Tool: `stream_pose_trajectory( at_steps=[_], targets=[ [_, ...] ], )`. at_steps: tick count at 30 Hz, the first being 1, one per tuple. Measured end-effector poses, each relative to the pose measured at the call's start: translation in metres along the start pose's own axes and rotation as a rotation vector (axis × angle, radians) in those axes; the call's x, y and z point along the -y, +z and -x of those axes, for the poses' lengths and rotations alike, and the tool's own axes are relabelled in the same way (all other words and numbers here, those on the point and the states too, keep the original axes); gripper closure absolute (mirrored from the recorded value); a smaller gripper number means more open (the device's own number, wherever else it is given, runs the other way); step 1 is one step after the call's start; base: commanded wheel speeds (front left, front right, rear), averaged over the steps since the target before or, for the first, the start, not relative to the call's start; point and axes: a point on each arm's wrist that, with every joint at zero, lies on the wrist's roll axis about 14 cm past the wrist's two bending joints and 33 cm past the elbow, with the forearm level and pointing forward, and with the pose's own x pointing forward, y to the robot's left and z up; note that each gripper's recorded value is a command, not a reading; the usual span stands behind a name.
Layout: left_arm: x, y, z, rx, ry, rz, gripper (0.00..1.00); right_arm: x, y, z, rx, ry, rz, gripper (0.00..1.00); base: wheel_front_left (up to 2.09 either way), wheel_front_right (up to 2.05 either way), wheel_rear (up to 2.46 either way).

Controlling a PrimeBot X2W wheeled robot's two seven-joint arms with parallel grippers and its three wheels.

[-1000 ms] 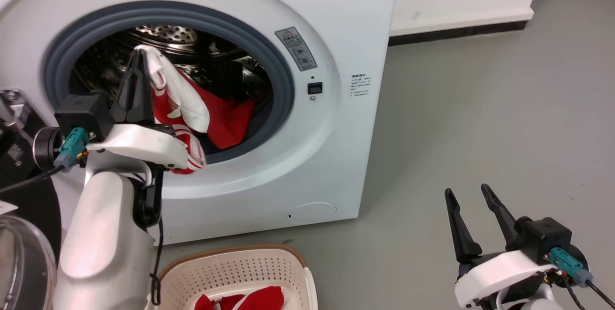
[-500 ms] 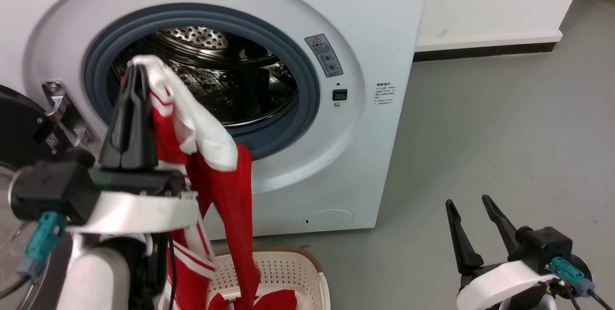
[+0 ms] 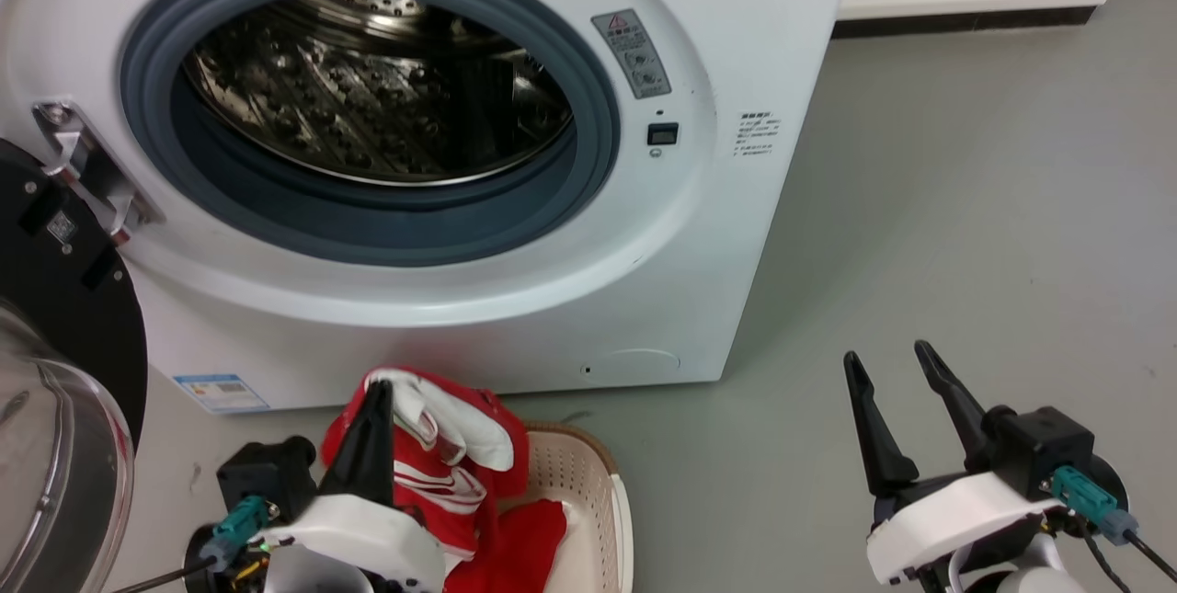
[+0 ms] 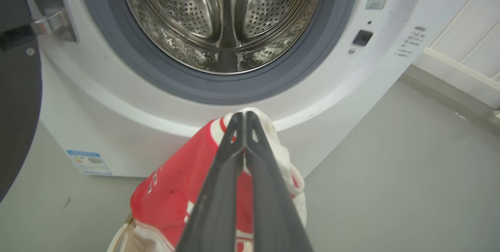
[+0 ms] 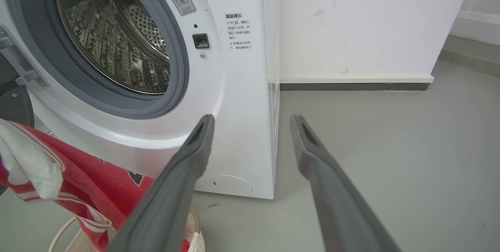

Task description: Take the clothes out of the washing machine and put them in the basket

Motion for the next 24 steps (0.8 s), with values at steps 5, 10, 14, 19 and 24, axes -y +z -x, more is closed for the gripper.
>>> stream_pose_trajectory(
  at_steps=[5,10,14,19,24],
  targets=[
    [-0.02,-0.053,-0.002,-0.136,0.05,0.021,1.0,-0.005,-0.005,-0.015,-0.009,0.021,-0.002,0.0,0.0,0.0,0.0],
    [-0.026,-0.092,-0.006,-0.236,0.057,0.027,1.0,-0.007,-0.014,-0.025,-0.026,0.031,-0.007,0.0,0.0,0.0,0.0],
    [-0.019,-0.142,0.004,-0.396,0.036,0.037,1.0,-0.006,-0.019,-0.032,-0.036,0.031,-0.014,0.0,0.0,0.0,0.0],
    [-0.024,-0.19,0.005,-0.538,0.054,0.048,1.0,0.0,-0.03,-0.044,-0.057,0.019,-0.016,0.0,0.0,0.0,0.0],
    [-0.034,-0.229,-0.006,-0.65,0.073,0.047,1.0,0.004,-0.048,-0.06,-0.093,0.019,-0.014,0.0,0.0,0.0,0.0]
  ],
)
